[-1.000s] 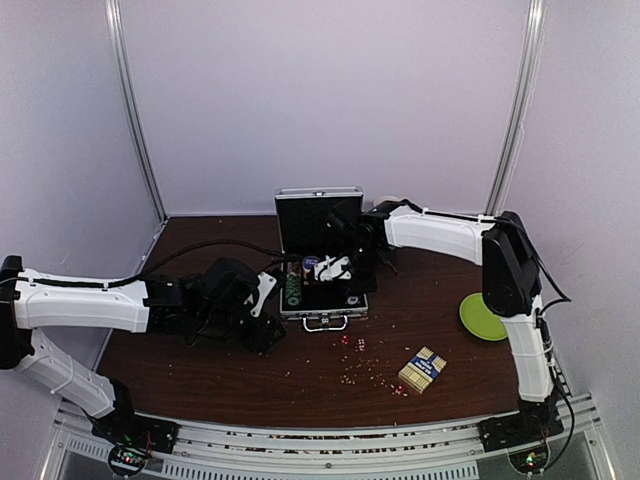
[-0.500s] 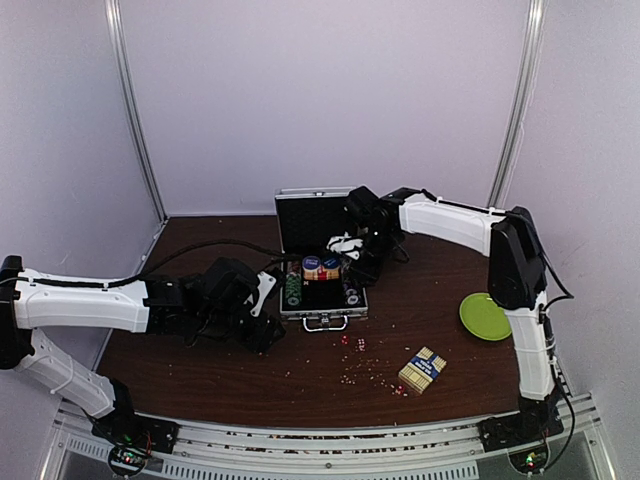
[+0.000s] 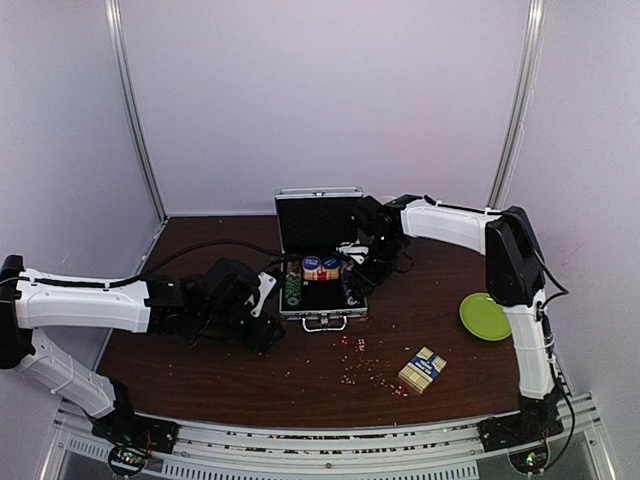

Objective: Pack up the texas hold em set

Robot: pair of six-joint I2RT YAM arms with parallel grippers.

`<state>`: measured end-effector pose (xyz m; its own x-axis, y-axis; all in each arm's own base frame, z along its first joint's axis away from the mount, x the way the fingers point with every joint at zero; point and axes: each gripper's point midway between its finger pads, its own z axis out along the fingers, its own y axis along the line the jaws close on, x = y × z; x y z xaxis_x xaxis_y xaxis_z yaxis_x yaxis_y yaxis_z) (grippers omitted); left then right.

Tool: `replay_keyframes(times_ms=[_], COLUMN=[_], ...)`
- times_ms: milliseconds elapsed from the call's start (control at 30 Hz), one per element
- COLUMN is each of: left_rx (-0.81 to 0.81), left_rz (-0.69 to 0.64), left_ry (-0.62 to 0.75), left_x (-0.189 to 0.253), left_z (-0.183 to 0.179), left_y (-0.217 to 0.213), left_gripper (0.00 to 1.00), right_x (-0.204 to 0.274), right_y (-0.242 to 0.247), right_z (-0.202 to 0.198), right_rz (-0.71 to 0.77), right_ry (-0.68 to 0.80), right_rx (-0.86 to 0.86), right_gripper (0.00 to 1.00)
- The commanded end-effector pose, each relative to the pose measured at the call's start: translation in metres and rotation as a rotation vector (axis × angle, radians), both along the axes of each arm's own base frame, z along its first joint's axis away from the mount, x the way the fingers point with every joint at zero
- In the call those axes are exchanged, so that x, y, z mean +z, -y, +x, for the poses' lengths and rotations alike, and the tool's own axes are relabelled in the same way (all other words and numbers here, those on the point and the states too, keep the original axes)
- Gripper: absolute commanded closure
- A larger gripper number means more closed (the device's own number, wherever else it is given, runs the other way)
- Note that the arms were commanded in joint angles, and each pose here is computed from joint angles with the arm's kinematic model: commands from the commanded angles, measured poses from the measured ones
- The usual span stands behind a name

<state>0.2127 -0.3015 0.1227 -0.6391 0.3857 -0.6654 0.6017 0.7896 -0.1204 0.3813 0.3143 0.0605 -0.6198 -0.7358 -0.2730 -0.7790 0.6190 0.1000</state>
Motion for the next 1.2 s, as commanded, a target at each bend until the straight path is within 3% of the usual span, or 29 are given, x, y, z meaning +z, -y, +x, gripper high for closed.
replay_keyframes(times_ms=[0, 333, 600, 933, 1167], left_rx=[0.016, 0.003, 0.002, 0.004, 0.002], left_rz=[-0.032, -0.018, -0.021, -0.026, -0.027], left_ry=[0.009, 0.002, 0.000, -0.009, -0.010], left_x=[0.003, -0.001, -0.001, -0.005, -0.005], left_z=[0.004, 0.005, 0.005, 0.004, 0.004], left_y=[0.004, 0.009, 0.009, 0.010, 0.010], left_gripper=[0.51, 0.51, 0.51, 0.51, 0.51], right_x=[-0.005, -0.039, -0.030, 0.003, 0.007], right_y=[-0.012, 0.008, 0.020, 0.015, 0.008], right_z=[-0.009, -0.016, 0.029, 0.056, 0.062], right_rz=[0.080, -0.116, -0.295, -0.254, -0.217], right_ry=[-0.106, -0.108, 0.252, 0.445, 0.469], right_rx=[-0.012, 0.074, 0.130, 0.082, 0.070], right_gripper=[0.45, 0.41, 0.44, 0.48, 0.48])
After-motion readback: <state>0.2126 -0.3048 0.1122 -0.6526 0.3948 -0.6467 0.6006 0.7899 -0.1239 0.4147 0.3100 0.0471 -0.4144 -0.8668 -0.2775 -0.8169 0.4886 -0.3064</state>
